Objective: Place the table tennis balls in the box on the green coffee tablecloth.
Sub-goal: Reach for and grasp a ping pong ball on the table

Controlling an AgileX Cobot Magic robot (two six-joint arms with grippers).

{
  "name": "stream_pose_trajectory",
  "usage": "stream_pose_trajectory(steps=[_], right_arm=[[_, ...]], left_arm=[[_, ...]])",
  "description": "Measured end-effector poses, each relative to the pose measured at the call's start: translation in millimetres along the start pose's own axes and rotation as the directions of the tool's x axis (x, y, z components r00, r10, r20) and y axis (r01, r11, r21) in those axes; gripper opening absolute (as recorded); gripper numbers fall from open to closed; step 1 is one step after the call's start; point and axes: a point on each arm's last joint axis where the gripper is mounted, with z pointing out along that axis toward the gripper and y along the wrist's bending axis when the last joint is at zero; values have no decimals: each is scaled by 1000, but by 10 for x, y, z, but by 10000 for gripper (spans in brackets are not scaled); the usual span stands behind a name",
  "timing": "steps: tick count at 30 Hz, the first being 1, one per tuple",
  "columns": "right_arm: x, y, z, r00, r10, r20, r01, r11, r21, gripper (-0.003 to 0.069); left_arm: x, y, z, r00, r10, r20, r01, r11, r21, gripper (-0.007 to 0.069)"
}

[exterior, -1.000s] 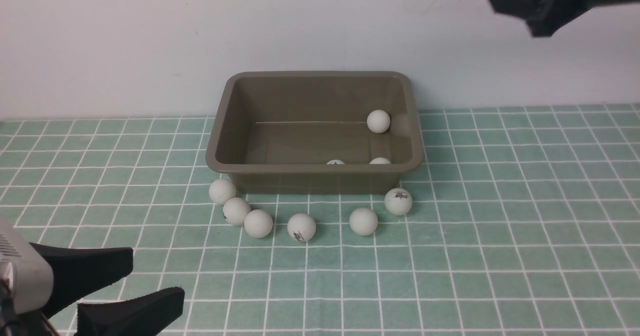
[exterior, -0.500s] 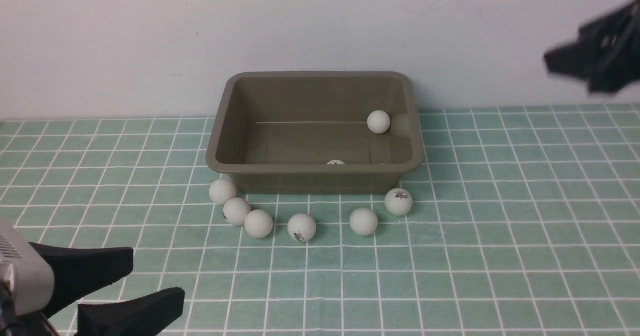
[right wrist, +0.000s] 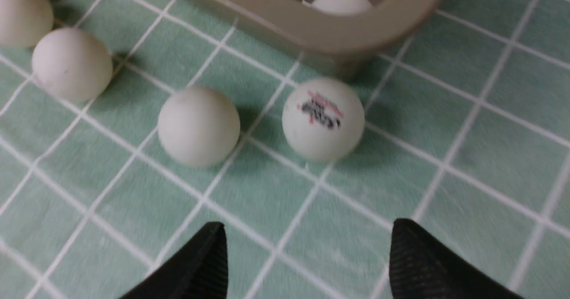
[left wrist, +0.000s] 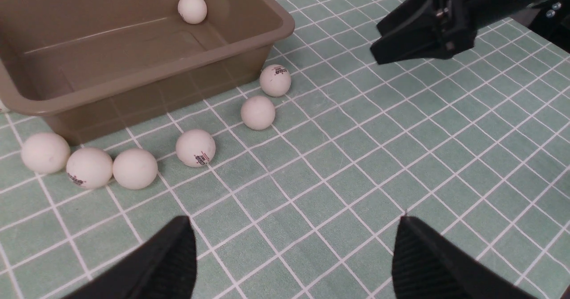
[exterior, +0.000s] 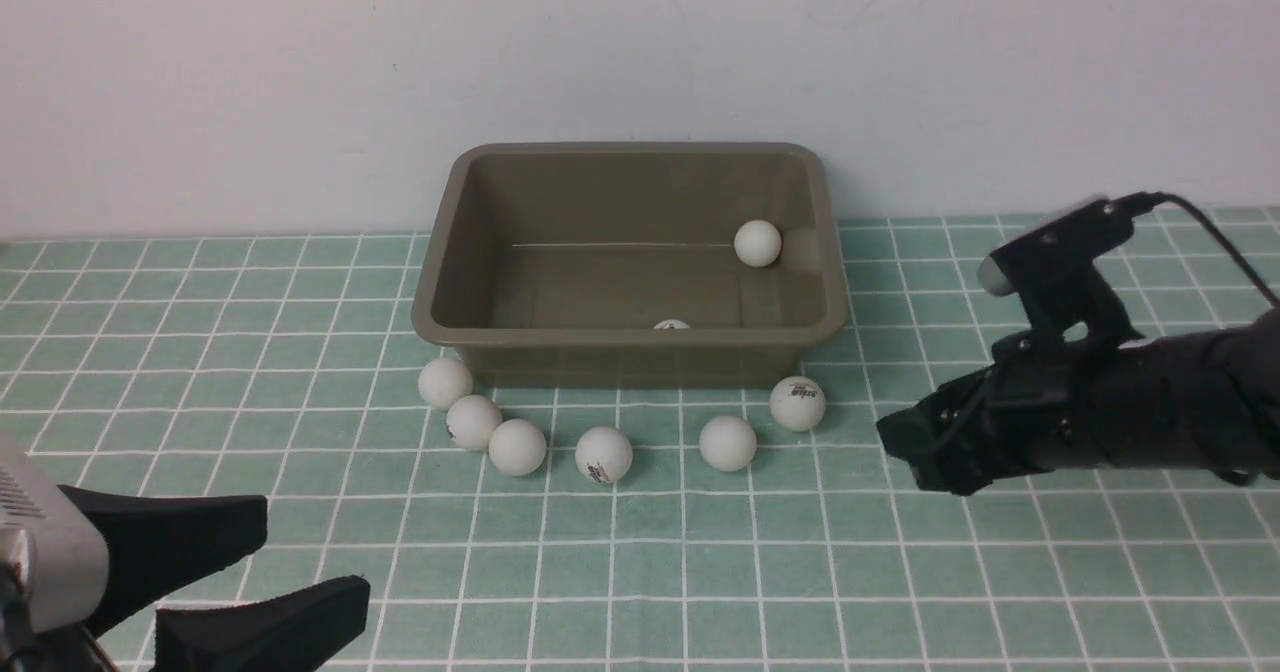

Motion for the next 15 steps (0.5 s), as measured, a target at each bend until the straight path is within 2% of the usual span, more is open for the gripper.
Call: stream_pose_trajectory(steps=[5, 15], right_arm=[[-93, -47, 262, 1000, 27, 2, -27, 999, -45, 467], [-119, -114, 552, 998, 60, -2, -60, 996, -67, 472]], left_arm=[[0, 0, 0, 1000, -5, 0, 5, 1000, 0, 532], [0, 0, 0, 1000, -6, 0, 6, 1000, 0, 532]])
